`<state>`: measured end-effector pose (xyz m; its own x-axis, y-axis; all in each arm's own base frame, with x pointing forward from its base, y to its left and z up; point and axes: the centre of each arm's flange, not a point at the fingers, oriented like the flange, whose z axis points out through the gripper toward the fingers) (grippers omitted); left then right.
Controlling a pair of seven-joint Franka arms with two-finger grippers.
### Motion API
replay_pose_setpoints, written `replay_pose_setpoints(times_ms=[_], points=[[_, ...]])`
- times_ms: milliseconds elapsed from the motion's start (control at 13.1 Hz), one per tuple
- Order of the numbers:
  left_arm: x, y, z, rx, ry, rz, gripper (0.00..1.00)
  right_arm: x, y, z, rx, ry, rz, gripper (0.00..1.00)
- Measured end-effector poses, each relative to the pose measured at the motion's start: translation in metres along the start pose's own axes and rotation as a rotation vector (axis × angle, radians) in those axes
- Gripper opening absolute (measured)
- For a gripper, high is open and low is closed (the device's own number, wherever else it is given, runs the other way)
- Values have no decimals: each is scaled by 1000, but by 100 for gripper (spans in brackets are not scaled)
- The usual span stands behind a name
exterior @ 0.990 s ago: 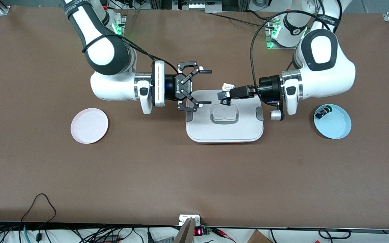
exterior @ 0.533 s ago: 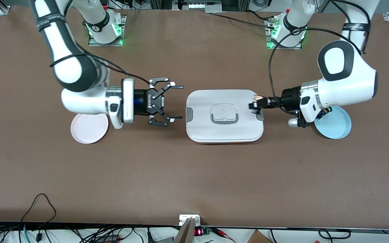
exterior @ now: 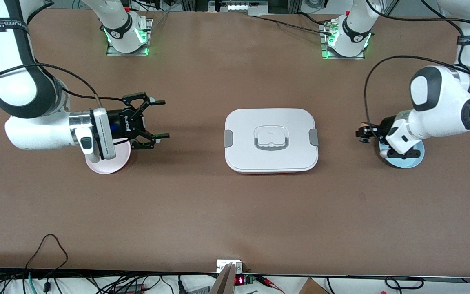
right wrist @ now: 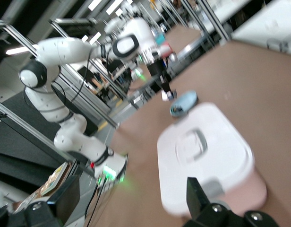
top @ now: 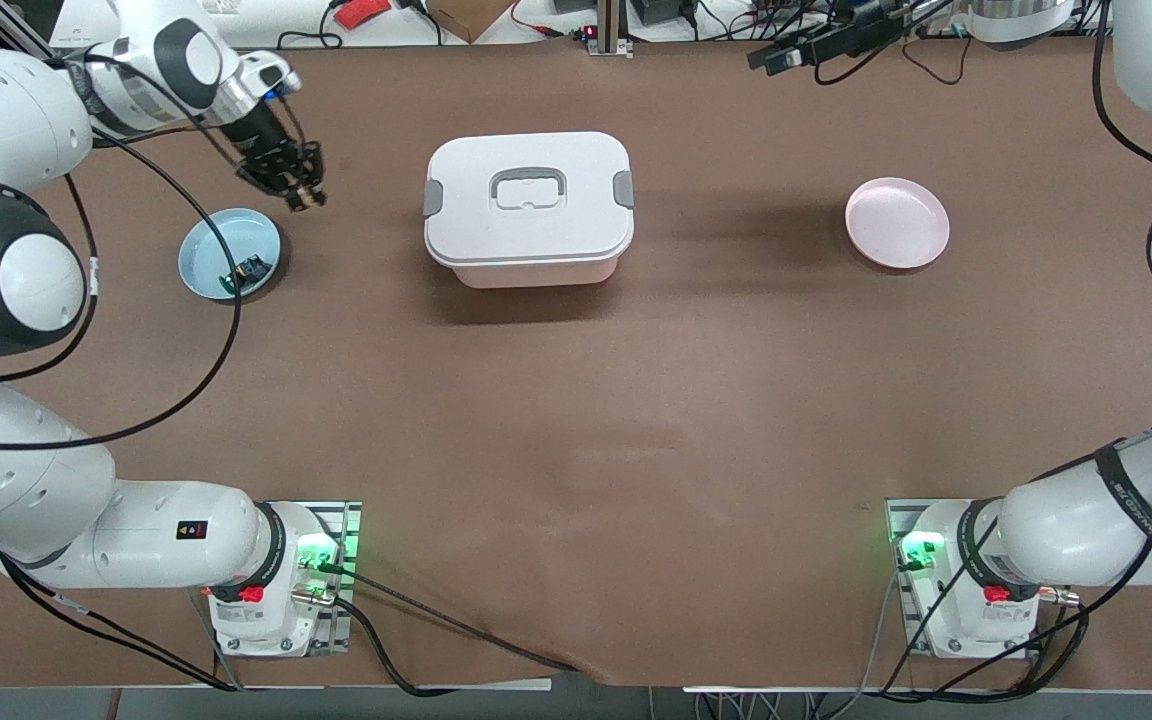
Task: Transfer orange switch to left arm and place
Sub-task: 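Carry the switch to the blue dish while the right gripper withdraws, then lower the switch into the blue dish and open the left gripper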
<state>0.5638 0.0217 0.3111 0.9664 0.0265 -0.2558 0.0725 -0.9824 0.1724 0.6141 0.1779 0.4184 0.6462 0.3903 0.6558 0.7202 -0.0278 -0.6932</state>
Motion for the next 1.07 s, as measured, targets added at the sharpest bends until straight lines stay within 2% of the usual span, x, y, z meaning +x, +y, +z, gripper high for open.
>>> replay_pose_setpoints(times_ms=[228, 381, 533, 838, 1066], points=[[15, -86, 26, 206, 10, 44, 34, -6, -8, -8, -92, -144, 265, 100], [25, -133, 48, 292, 35, 66, 34, -9, -13, -15, -200, -217, 465, 100], [33, -162, 71, 328, 47, 82, 34, -18, -9, -25, -318, -280, 662, 100], [44, -180, 93, 343, 63, 100, 34, -40, 0, -42, -564, -406, 915, 100], [46, -181, 98, 347, 54, 149, 34, -53, 6, -55, -820, -524, 1008, 100]])
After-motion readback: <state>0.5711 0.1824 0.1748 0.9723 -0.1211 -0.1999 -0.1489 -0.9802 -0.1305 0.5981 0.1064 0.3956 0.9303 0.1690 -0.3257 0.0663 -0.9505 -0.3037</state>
